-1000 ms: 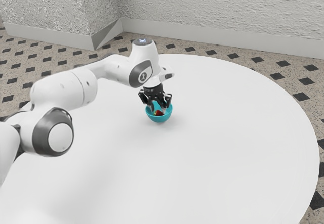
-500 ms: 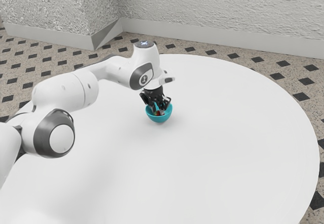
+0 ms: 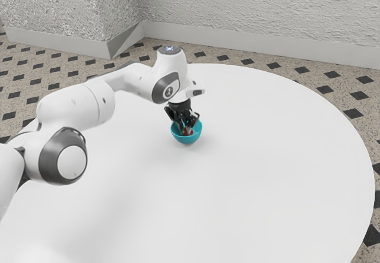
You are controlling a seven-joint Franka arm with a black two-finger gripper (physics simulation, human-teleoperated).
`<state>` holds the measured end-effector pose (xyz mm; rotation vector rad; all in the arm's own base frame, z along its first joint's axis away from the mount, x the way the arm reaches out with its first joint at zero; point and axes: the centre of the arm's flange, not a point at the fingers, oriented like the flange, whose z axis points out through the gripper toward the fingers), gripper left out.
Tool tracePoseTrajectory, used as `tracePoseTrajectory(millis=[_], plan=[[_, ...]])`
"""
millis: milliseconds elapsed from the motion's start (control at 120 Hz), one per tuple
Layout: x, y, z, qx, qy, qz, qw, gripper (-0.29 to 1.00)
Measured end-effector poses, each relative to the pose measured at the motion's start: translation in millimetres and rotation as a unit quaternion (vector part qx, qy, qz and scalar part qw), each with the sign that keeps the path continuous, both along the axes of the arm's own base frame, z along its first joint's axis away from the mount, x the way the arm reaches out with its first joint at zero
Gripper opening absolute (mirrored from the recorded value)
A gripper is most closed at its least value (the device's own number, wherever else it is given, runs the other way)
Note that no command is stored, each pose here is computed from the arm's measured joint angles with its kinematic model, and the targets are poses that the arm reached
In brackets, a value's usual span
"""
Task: Take strawberry from the bowl
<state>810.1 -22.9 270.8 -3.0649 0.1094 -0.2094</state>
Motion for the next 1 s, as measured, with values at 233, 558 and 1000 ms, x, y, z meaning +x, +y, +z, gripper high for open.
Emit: tracePoseTrajectory(millis=[233, 558, 1000], plan=[[1, -25, 49, -0.008, -0.025, -0.017, 1.000, 0.03], [0, -123, 52, -0.045, -0.059, -0.073, 0.995, 0.02], [0, -145, 63, -0.060, -0.096, -0.092, 0.989, 0.52]])
